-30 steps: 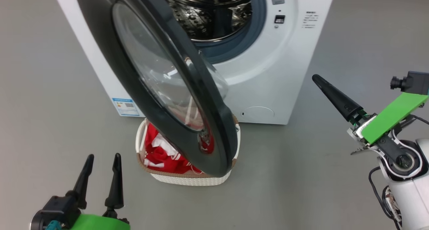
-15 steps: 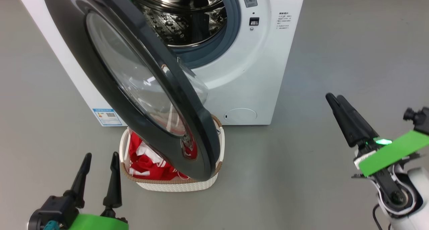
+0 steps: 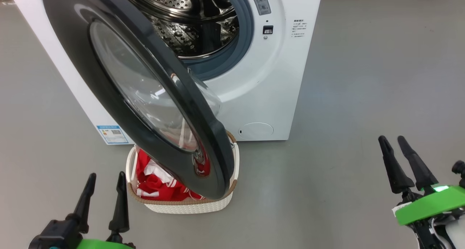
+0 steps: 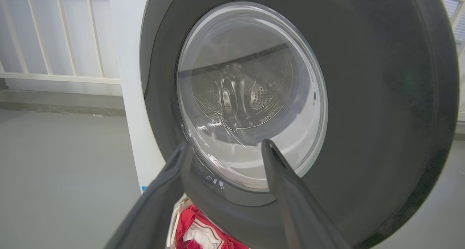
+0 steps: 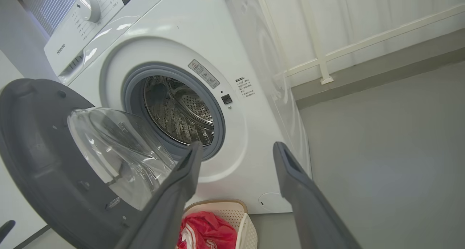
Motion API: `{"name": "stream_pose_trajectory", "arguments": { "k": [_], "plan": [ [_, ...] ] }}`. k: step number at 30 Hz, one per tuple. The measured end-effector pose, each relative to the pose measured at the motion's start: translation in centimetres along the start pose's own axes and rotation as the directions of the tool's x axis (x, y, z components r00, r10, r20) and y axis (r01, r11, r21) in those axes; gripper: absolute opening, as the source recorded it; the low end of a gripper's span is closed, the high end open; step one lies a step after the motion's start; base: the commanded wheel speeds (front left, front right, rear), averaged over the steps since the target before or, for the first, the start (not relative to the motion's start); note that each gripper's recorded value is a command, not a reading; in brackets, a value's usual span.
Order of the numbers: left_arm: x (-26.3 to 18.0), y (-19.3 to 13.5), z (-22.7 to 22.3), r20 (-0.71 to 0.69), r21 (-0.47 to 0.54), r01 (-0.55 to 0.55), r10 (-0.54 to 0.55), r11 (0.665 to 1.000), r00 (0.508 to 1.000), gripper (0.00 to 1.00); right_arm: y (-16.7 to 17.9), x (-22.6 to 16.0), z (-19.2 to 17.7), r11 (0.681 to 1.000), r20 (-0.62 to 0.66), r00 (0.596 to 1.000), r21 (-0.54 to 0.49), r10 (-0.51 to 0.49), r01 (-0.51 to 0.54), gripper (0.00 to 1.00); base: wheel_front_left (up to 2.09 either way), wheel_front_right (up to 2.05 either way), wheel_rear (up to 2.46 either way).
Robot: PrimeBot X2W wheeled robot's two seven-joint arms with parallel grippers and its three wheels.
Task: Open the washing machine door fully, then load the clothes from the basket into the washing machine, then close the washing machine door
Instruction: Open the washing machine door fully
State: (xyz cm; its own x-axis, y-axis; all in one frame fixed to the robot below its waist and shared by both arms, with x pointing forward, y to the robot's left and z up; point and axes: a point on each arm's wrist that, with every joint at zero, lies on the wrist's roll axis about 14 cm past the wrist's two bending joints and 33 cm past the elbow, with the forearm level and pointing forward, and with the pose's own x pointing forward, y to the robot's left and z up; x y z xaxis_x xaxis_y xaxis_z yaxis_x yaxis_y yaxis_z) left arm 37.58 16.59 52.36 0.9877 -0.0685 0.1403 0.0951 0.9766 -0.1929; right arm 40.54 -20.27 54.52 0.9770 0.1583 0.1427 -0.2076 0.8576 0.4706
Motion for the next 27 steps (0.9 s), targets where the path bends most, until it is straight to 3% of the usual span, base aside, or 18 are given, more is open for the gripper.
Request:
{"name": "stream_pose_trajectory", "arguments": {
  "k": [13,27],
  "plan": [
    [0.0,-0.2,-0.2,-0.005,-0.001,0.007,-0.007,1.000,1.000,1.00,-1.1,-2.4,-1.3,0.965,-0.001,0.998,-0.256,-0.059,0.057,1.00,0.00,0.00,0.00],
    [-0.2,0.3,-0.4,-0.011,0.001,-0.008,0.008,1.000,1.000,1.00,-1.1,-2.3,-1.8,0.955,-0.007,0.998,-0.292,-0.064,0.059,1.00,0.00,0.00,0.00]
  ]
}}
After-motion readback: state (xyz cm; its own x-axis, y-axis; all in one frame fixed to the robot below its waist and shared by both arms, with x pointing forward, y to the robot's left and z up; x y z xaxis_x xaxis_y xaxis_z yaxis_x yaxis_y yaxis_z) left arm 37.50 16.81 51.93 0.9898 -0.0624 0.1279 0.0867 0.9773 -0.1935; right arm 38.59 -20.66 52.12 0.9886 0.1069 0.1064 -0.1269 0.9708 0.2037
